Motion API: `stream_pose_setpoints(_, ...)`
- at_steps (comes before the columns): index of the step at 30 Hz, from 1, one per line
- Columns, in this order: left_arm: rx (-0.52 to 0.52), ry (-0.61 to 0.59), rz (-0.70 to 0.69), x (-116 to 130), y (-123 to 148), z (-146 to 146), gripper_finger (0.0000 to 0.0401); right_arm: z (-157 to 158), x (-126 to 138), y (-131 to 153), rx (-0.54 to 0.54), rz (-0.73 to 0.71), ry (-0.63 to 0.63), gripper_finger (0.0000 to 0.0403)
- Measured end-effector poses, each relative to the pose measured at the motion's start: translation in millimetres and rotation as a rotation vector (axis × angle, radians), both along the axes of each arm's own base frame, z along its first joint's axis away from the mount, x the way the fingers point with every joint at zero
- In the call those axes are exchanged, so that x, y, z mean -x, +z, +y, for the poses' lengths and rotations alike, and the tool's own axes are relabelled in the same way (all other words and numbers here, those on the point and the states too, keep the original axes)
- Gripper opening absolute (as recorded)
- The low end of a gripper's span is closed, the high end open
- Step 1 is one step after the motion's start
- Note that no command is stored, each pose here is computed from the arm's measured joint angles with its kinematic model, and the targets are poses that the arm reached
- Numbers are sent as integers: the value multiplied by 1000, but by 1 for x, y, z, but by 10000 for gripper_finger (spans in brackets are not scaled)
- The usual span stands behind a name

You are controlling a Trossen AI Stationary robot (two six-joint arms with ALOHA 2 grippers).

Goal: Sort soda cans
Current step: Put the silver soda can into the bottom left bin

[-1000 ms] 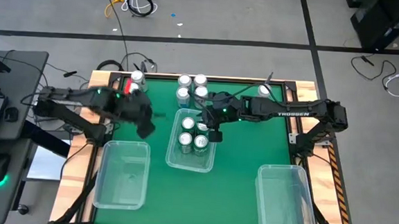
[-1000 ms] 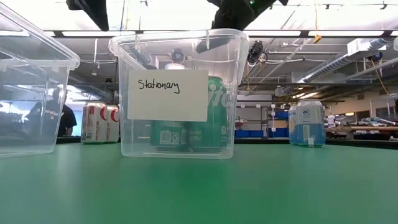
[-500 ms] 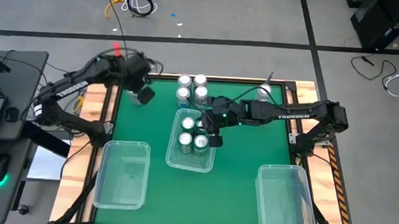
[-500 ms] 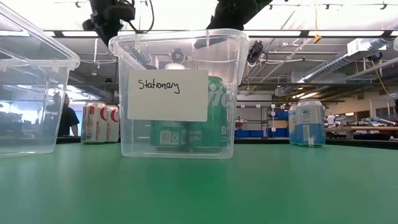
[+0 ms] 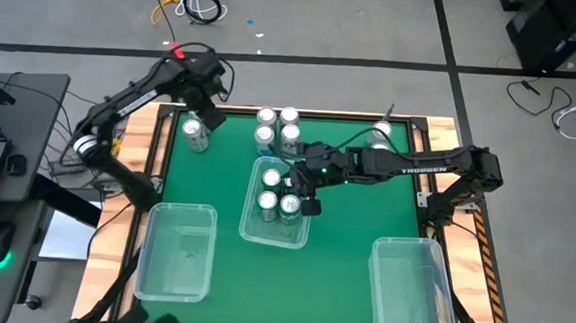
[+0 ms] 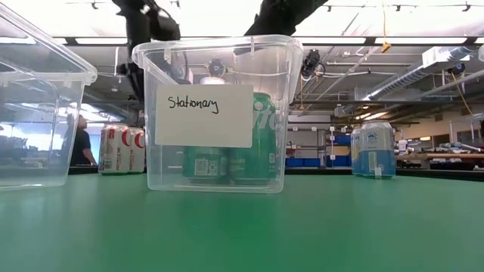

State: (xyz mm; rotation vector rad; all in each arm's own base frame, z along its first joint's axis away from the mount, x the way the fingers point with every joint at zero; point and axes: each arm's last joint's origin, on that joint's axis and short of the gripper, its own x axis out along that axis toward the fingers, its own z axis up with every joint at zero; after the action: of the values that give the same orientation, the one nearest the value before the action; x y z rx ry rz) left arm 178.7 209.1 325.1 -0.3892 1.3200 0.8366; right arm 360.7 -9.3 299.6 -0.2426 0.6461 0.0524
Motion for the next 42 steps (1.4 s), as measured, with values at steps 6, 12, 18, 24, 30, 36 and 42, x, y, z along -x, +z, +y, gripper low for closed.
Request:
stream_pose_setpoints(6,38,-20,93,-7,-22,17,188,0,0,-2,0,10,1,113)
stream_pose_setpoints(12,63,9,132,-6,-33,29,255,0,1,-3,4,23,6,115)
stream_pose_setpoints(18,70,48,130,3,-35,36,274,0,1,-4,-3,39,15,115)
stream_pose_setpoints(24,112,112,88,19,-37,49,275,1,2,-4,-16,41,32,115)
stream_pose_setpoints(30,149,168,100,30,-50,65,275,1,2,-4,-17,41,32,115)
stream_pose_setpoints(36,165,158,109,29,-60,74,276,1,2,-4,-17,42,32,115)
stream_pose_setpoints(42,141,153,90,29,-61,78,276,1,2,-5,-17,49,32,115)
